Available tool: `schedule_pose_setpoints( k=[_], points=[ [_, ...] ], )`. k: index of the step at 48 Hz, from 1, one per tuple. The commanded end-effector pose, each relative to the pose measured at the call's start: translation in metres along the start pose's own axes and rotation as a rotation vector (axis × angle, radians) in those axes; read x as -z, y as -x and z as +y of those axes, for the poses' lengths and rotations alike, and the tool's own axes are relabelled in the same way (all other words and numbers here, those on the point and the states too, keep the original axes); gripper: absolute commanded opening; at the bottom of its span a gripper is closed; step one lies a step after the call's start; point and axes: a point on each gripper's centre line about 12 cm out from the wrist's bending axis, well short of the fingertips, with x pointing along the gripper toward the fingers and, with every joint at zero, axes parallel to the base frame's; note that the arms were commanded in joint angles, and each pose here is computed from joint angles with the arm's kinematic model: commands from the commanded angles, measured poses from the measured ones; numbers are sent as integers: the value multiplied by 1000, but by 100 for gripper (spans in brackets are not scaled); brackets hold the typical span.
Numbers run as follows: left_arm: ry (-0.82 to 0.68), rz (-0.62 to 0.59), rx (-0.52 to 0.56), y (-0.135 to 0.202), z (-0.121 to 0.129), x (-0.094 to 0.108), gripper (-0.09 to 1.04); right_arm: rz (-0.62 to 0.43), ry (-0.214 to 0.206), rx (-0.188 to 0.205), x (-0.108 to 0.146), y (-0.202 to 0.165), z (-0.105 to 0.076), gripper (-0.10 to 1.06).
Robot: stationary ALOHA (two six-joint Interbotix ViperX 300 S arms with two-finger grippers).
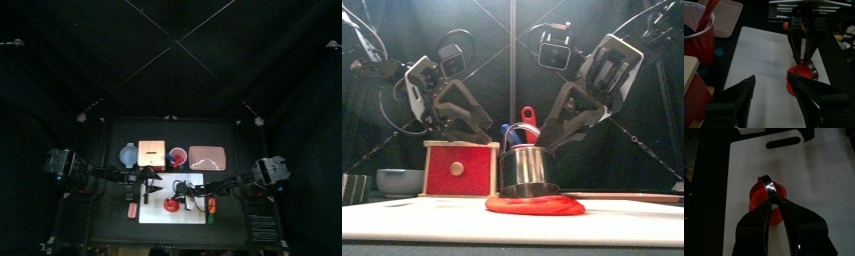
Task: Get the cutter from the drawer then cut the dough then place the extra dough in the bowl
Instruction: Cut the dough
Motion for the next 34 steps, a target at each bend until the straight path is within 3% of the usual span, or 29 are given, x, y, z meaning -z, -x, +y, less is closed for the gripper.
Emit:
schedule_pose_setpoints(
  k=[1,15,34],
  points=[
    [0,-22,6,0,-2,-7,90,-47,0,-15,-15,3,5,61],
    [0,-22,6,0,-2,-7,90,-49,-4,-14,-16,3,5,61],
    [1,-16,4,1,-1,-5,90,-47,-7,-15,-15,1,5,83]
  ],
)
